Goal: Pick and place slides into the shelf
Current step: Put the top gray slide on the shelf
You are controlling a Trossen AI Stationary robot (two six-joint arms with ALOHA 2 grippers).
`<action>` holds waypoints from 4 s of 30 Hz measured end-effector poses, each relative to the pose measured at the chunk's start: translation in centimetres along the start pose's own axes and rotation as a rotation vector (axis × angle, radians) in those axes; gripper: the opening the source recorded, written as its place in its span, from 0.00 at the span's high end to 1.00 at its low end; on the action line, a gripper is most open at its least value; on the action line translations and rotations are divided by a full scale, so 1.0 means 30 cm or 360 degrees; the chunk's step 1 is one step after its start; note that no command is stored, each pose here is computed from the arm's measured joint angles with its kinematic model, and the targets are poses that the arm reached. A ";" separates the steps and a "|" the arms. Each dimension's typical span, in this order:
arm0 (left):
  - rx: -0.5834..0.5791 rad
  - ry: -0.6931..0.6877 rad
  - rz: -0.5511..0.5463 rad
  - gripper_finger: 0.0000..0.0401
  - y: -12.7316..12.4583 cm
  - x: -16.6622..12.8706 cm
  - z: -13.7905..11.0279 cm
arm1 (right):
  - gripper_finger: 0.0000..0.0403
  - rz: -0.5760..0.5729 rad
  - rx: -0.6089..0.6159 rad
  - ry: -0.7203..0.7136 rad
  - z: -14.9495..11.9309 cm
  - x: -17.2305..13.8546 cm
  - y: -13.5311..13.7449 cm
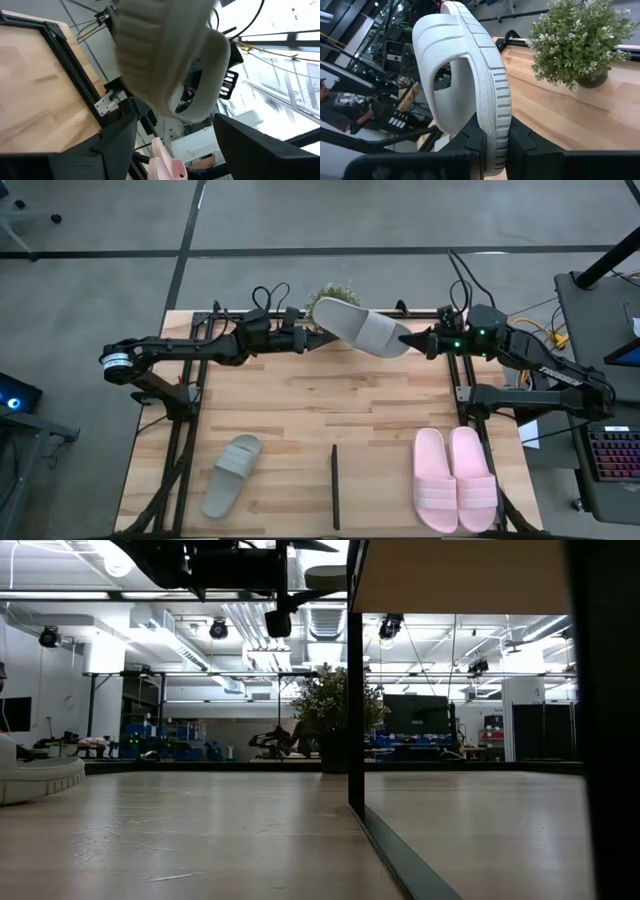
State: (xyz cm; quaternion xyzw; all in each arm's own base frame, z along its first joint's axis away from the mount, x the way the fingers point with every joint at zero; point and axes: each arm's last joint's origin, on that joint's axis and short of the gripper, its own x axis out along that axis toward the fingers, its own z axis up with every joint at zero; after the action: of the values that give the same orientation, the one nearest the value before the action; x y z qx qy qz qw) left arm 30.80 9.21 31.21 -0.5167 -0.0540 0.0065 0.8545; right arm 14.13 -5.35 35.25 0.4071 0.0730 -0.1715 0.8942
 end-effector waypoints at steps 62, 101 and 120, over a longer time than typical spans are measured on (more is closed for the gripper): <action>0.0082 -0.0367 0.0065 0.40 -0.039 0.009 0.016 | 0.93 0.0072 -0.0026 -0.0008 0.012 0.091 0.015; 0.0081 -0.0290 0.0028 0.88 -0.041 0.010 0.005 | 0.89 0.0127 -0.0012 0.0015 0.011 0.069 0.022; 0.0082 -0.0184 -0.0019 0.67 -0.043 0.011 0.001 | 0.93 0.0190 -0.0002 0.0119 0.003 0.069 0.022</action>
State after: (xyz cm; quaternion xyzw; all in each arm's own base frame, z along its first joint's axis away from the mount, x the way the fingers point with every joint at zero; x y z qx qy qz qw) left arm 31.08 8.64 32.40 -0.4929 -0.1062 0.0326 0.8630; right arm 16.30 -5.53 35.21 0.4161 0.0823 -0.1025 0.8998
